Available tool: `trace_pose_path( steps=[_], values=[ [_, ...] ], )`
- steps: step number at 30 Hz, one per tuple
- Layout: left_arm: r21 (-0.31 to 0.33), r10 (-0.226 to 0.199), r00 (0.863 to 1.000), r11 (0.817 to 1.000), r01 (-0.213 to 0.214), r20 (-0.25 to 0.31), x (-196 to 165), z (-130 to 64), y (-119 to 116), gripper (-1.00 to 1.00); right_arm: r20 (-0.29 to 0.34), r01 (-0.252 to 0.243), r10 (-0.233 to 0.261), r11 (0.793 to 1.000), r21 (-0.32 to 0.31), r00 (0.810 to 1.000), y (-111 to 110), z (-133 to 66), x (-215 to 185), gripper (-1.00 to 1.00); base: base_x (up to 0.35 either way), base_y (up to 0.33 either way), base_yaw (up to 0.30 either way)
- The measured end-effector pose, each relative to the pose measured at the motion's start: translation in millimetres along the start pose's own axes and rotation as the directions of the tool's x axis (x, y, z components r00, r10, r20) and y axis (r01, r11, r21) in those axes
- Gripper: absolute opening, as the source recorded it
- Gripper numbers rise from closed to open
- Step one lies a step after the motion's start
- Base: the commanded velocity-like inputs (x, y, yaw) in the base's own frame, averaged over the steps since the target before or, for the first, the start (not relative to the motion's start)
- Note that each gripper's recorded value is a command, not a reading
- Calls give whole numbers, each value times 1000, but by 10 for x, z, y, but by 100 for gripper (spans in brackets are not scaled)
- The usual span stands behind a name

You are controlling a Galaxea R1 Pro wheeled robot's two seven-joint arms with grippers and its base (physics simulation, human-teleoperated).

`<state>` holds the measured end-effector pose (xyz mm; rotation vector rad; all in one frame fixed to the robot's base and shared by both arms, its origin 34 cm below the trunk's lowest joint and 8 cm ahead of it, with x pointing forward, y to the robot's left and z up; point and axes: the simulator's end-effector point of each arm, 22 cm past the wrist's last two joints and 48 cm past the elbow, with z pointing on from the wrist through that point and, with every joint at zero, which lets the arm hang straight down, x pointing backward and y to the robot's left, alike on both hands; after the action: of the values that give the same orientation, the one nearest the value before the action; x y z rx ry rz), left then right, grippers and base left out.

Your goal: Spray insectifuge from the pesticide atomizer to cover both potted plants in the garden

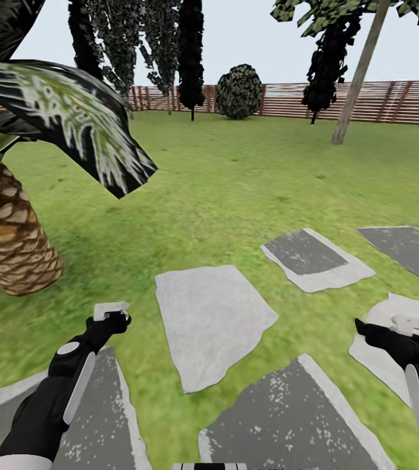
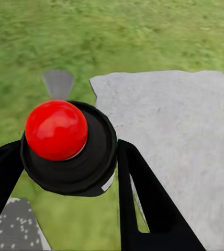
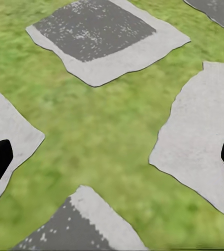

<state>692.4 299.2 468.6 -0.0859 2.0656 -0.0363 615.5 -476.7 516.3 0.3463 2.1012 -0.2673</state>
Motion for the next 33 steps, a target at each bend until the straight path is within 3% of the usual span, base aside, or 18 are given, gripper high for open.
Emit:
trace_pose_path(
  steps=[33],
  values=[
    [1, 0, 1000, 1000, 0, 15, -83, -37, -6, -100, 13, -5, 5, 1000, -2, 1000, -5, -42, -65, 100, 0, 0, -261]
  ],
)
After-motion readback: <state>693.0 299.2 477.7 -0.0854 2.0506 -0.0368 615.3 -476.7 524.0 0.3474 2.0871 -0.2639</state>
